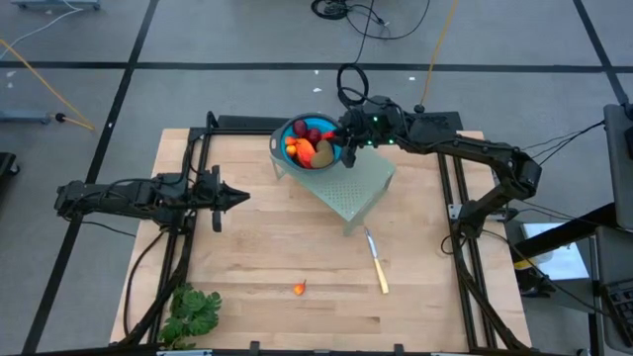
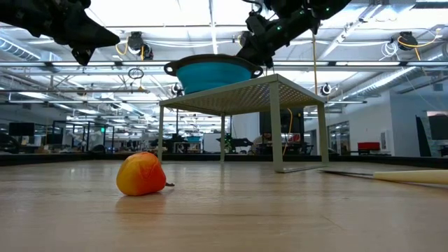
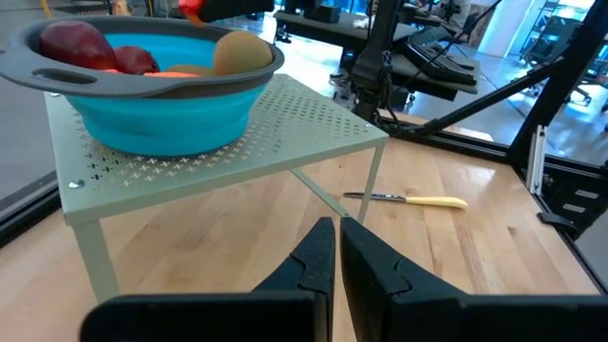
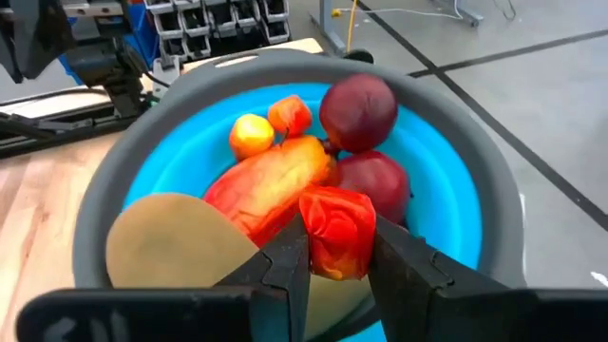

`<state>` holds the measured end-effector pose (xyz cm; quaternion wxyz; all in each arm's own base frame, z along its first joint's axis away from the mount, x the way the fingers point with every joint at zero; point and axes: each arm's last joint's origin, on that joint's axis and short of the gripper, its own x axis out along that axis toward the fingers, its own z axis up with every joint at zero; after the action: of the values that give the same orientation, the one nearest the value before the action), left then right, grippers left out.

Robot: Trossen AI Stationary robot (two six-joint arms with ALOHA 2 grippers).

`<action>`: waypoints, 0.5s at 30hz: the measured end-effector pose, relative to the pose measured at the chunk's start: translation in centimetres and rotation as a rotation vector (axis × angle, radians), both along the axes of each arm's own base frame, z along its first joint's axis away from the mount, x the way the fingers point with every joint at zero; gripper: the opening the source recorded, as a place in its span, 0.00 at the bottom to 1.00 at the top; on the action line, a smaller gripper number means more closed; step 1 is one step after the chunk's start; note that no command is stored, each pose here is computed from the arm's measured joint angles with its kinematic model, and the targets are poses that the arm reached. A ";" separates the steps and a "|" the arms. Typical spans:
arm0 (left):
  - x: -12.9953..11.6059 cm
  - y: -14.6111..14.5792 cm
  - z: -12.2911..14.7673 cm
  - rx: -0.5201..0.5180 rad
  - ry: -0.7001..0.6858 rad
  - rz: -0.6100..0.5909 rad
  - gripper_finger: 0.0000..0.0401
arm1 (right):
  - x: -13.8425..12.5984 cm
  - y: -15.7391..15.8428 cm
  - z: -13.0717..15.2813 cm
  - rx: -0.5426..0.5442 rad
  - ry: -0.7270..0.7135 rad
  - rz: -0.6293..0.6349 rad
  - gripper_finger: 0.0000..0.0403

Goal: Pick & Place Fruit
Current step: Put the pear into the blue strainer bowl on the shelf

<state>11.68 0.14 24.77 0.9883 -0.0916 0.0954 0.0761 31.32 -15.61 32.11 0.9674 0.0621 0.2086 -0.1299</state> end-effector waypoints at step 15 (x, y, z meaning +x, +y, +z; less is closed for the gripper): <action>0.0 0.1 0.0 0.009 -0.001 0.045 0.05 | -0.1 0.0 -0.1 -0.006 0.019 0.010 0.21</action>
<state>11.66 0.28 24.78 0.9867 -0.0893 0.0927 0.0989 31.25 -15.57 31.96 0.9661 0.0567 0.2178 -0.1262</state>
